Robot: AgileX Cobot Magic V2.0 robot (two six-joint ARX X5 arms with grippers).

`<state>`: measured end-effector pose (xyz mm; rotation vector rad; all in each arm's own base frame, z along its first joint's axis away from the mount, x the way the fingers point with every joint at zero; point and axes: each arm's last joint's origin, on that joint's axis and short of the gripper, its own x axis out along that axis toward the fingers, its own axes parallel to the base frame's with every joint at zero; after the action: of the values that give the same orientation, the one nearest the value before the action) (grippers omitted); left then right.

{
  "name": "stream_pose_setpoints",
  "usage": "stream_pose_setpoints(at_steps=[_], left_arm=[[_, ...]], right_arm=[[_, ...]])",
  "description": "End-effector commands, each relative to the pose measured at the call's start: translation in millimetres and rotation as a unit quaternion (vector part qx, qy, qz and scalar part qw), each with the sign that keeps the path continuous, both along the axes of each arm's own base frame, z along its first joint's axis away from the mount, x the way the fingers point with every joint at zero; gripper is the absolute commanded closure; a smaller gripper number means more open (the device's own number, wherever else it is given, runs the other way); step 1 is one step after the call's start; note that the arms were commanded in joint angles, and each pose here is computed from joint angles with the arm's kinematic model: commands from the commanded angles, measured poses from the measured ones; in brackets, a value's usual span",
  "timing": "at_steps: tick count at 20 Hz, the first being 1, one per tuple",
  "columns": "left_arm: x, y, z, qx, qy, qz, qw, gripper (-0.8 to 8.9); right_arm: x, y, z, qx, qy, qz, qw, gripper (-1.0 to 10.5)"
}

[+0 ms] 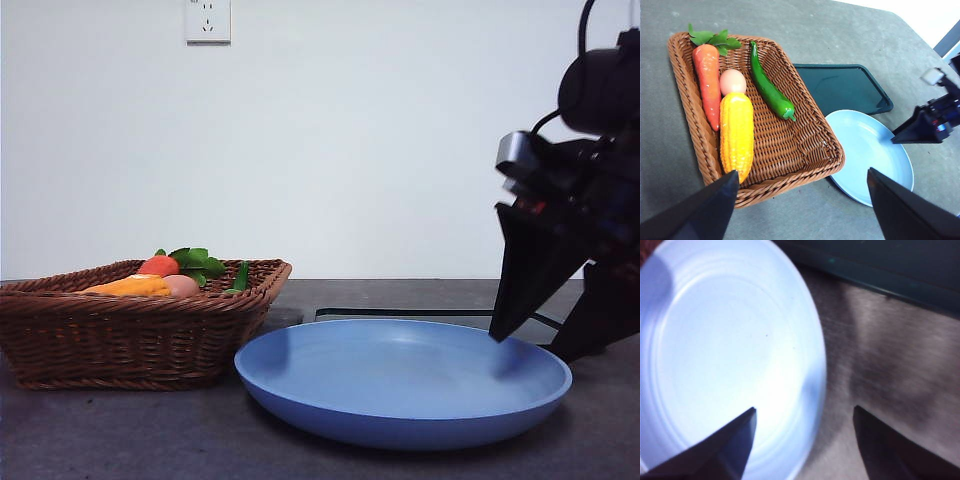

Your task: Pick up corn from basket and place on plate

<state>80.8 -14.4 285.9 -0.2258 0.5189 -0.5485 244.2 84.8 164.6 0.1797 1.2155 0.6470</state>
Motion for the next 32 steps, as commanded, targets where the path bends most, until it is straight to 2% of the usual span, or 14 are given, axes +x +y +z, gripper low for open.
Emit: stream_pose_setpoints(at_steps=[1, 7, 13, 19, 22, 27, 32], left_arm=[[0, 0, 7, 0.002, -0.015, 0.000, 1.000, 3.96], [0, 0, 7, 0.001, -0.014, 0.001, 1.000, 3.96], [7, 0, 8, 0.001, 0.000, 0.001, 1.000, 3.98], [39, -1, 19, 0.002, 0.026, -0.006, 1.000, 4.02], [66, -9, 20, 0.030, 0.063, -0.008, 0.998, 4.02], [114, -38, 19, 0.094, 0.088, -0.008, 0.992, 4.02], [164, -75, -1, 0.188, 0.131, -0.015, 0.973, 4.02]], right_arm=[[5, 7, -4, 0.000, 0.008, 0.005, 1.000, 7.0], [5, 10, -12, -0.014, 0.021, 0.006, 1.000, 9.4], [6, 9, -8, -0.016, 0.012, 0.001, 1.000, 9.5], [-5, 1, 39, -0.020, -0.012, -0.015, 1.000, 9.5], [-23, -11, 65, -0.034, -0.047, -0.035, 0.998, 9.5], [-53, -31, 101, -0.013, -0.104, -0.067, 0.992, 9.5], [-79, -40, 122, 0.002, -0.154, -0.081, 0.985, 9.5]])
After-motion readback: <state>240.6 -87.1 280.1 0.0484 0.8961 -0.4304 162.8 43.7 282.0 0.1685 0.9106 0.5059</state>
